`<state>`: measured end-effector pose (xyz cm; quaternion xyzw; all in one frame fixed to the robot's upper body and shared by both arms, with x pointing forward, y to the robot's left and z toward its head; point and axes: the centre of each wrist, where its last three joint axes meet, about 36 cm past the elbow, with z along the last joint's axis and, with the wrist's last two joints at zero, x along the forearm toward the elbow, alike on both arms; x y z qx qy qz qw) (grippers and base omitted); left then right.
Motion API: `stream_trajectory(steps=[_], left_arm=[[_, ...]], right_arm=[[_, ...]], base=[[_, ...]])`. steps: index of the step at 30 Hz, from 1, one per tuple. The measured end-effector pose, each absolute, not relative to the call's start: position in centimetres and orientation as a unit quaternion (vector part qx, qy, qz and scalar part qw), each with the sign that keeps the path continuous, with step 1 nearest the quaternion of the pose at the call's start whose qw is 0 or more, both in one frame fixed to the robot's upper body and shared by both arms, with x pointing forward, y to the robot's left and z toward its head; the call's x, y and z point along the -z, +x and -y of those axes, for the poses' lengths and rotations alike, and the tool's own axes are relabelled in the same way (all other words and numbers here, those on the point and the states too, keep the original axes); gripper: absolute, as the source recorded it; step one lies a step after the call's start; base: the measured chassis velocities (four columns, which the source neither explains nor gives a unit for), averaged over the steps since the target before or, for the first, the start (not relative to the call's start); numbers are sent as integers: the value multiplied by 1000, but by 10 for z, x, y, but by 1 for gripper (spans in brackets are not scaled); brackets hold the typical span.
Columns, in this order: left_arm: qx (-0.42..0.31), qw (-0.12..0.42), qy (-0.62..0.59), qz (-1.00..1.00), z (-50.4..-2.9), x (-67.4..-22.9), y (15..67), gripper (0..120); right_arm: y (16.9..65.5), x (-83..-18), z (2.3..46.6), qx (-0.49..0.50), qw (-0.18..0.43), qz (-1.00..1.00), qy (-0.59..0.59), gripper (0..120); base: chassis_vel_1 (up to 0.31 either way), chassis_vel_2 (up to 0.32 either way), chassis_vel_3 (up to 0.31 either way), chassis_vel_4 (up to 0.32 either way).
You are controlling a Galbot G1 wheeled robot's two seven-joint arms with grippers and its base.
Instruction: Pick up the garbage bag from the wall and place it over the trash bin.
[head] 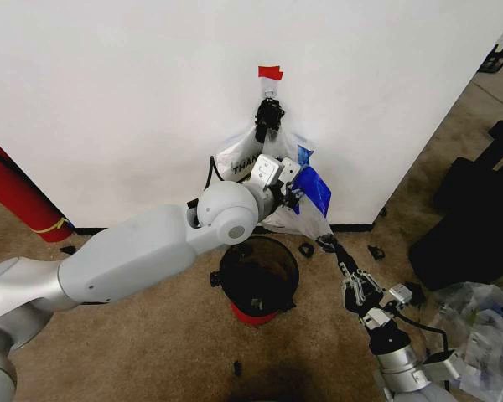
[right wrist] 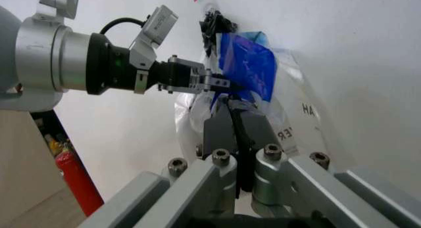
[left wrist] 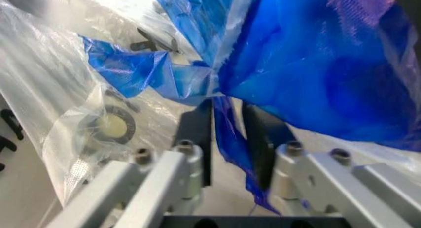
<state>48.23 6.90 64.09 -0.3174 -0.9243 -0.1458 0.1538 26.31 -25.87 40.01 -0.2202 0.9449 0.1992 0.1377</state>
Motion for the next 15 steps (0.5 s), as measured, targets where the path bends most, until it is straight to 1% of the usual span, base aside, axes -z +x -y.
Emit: stream_trajectory(steps=[3,4,9,15], left_arm=[[147,156,-315,925,-70,-639,484,3],[147,156,-314,925,-70,-639,485,0],[143,152,-313,927,-72,-641,485,0],[124,140,-308,933,-89,-649,475,0]], right_arm=[[265,-400,258,-200,140,-944,-220,0],[266,-400,257,-201,140,-944,-220,0],[267,-399,258,-203,140,-945,-216,0],[266,-400,259,-207,139,-947,-202,0]], base=[[0,0,0,0],[0,0,0,0],[0,0,0,0],[0,0,0,0]])
